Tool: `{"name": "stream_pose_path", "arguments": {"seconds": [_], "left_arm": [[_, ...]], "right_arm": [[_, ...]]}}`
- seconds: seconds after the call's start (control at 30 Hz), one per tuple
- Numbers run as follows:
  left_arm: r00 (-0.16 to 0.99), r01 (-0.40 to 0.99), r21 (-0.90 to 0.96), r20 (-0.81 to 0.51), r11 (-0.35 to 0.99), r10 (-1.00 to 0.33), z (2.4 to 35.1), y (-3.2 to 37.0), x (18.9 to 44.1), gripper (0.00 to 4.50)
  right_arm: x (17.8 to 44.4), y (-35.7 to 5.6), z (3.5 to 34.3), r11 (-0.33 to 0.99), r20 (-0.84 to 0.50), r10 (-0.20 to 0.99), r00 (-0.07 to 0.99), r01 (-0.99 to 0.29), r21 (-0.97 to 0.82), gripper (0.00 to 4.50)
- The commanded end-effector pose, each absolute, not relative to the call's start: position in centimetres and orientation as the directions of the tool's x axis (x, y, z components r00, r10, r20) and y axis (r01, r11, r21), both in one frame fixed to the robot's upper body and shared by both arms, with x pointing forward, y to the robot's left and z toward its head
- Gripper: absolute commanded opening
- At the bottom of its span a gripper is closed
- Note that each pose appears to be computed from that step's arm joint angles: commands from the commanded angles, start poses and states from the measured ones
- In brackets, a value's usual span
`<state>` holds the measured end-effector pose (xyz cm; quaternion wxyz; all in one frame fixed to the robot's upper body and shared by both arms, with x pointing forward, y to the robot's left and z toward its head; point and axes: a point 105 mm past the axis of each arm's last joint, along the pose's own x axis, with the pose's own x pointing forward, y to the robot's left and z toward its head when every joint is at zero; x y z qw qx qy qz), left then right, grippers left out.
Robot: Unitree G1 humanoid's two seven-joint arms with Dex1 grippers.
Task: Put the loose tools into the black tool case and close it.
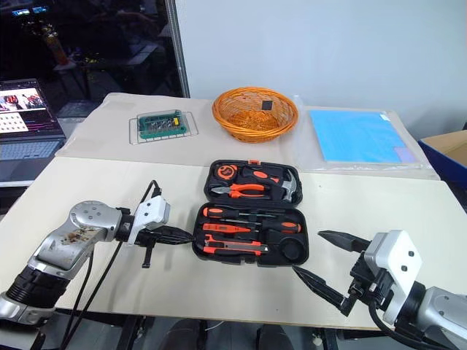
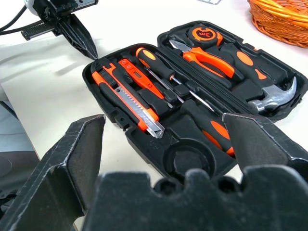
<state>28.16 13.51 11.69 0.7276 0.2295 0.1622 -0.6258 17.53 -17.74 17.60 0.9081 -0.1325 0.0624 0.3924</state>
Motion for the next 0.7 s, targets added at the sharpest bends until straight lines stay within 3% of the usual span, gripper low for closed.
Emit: {"name": "stream_pose_path", "arguments": {"seconds": [0.03,0.37,0.7], "left_arm": [[0.163,0.982,0.167,-0.52,0.087,-0.839,12.9,13.6,28.3,0.02],[0.159,0.979,0.2,-0.596,0.047,-0.787,12.2,13.7,28.4,0.02],[0.132,0.981,0.192,-0.543,0.031,-0.829,13.5,12.5,28.4,0.02]], "right_arm": [[17.4,-17.4,18.2,0.652,-0.195,0.696,0.691,-0.722,-0.231,4.5],[17.3,-17.2,18.2,0.656,-0.192,0.694,0.694,-0.719,-0.229,4.5],[17.2,-17.0,18.3,0.661,-0.188,0.69,0.699,-0.715,-0.227,4.5]]}}
